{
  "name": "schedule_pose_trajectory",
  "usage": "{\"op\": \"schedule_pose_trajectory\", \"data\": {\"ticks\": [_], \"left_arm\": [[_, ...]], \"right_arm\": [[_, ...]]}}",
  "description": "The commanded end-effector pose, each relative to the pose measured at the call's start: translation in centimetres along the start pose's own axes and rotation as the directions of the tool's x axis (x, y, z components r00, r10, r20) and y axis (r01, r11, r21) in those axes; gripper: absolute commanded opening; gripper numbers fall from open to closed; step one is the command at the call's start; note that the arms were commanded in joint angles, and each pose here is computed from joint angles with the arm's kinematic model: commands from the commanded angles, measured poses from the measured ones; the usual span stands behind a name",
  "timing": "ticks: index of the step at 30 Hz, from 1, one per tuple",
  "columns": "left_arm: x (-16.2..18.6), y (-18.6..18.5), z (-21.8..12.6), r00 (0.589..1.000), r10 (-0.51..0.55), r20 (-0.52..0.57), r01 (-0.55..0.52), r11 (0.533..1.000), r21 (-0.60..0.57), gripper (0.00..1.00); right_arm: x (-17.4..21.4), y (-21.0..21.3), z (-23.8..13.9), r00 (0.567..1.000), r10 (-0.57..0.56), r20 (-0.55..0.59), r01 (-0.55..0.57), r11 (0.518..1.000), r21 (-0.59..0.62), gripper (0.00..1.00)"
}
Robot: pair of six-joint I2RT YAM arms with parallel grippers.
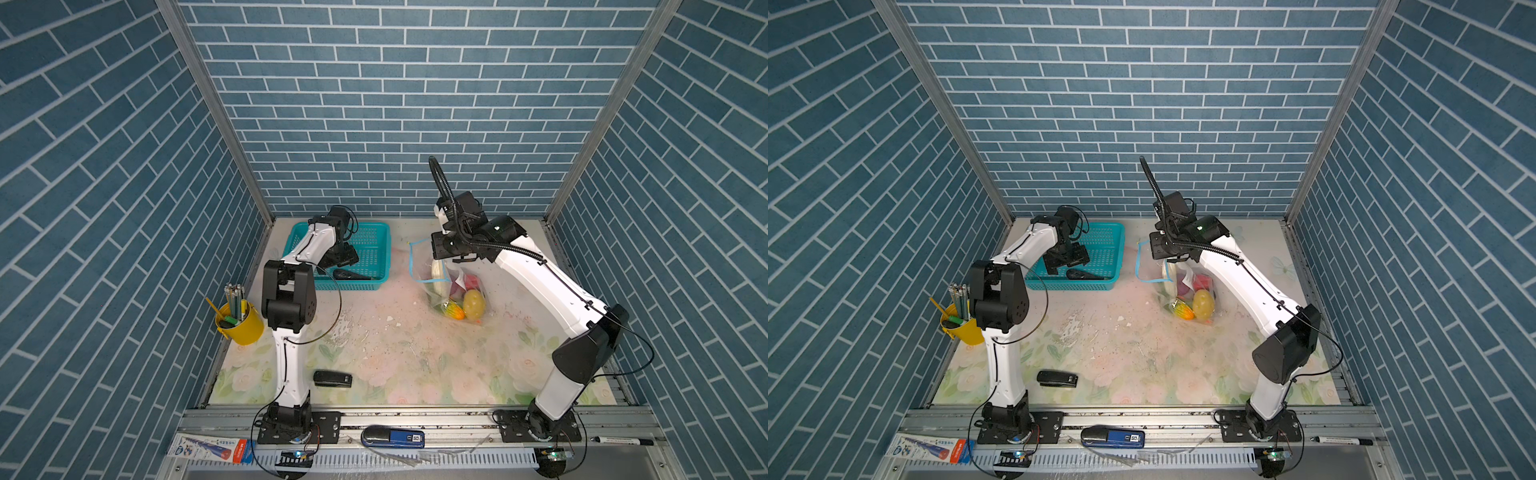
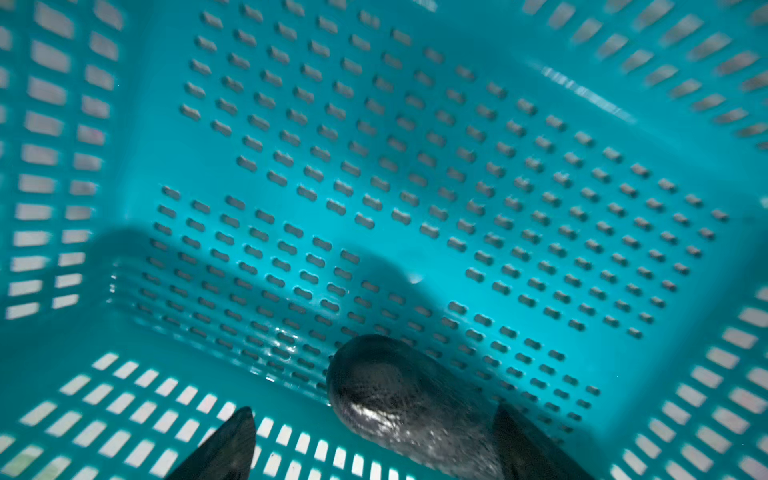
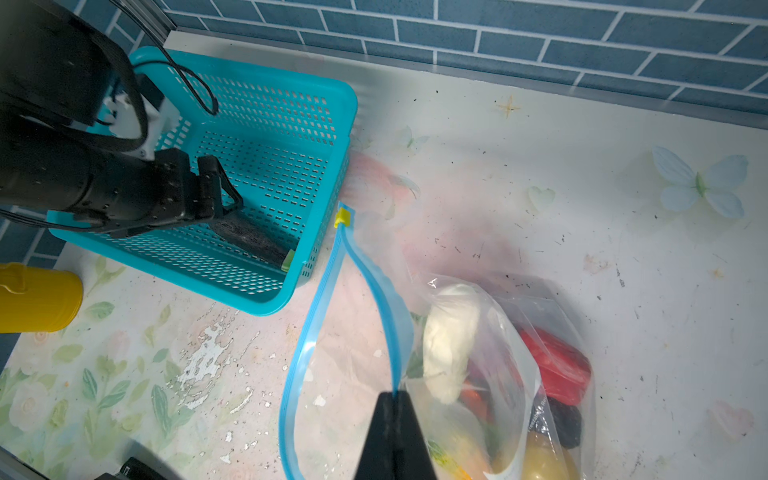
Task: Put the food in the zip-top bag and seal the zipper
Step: 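Lower the left gripper into the basket and close on the dark green zucchini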
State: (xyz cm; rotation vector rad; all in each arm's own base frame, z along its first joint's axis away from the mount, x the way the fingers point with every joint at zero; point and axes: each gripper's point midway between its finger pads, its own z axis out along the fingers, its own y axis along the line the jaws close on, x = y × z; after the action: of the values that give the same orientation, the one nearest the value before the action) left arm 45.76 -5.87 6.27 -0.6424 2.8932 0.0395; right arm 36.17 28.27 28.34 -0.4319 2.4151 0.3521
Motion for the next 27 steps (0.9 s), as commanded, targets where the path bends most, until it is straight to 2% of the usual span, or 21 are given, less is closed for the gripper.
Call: {"op": "schedule_pose_trajectory", "data": {"ticks": [1,8,13,23,27], "left_arm": [[1.4,-0.8,1.6,0.998,-0.007,-0.066,0.009,1.000,0.027,0.86],[1.4,-2.2,4.3,0.994,-0.016,-0.111,0.022,0.998,0.057,0.67],[0.6,-2.6,4.9,0.993,-0.025,-0.115,0.034,0.997,0.070,0.47],[-2.0,-2.2,2.1,0.999,-0.026,-0.032,0.028,0.996,0.090,0.38],[-2.8,-2.4,1.1,1.000,-0.025,-0.002,0.025,0.994,0.105,0.27]], "right_arm": [[-0.2,-0.5,-0.9,1.000,-0.012,0.023,0.012,1.000,0.011,0.00],[-0.1,-0.4,-1.1,1.000,-0.003,0.025,0.003,1.000,-0.003,0.00],[0.0,-0.5,-1.3,1.000,0.001,0.025,-0.001,1.000,0.002,0.00],[0.0,-0.3,-1.3,1.000,0.006,0.026,-0.005,1.000,-0.009,0.00],[0.0,-0.2,-1.3,1.000,0.010,0.025,-0.009,1.000,-0.014,0.00]]}}
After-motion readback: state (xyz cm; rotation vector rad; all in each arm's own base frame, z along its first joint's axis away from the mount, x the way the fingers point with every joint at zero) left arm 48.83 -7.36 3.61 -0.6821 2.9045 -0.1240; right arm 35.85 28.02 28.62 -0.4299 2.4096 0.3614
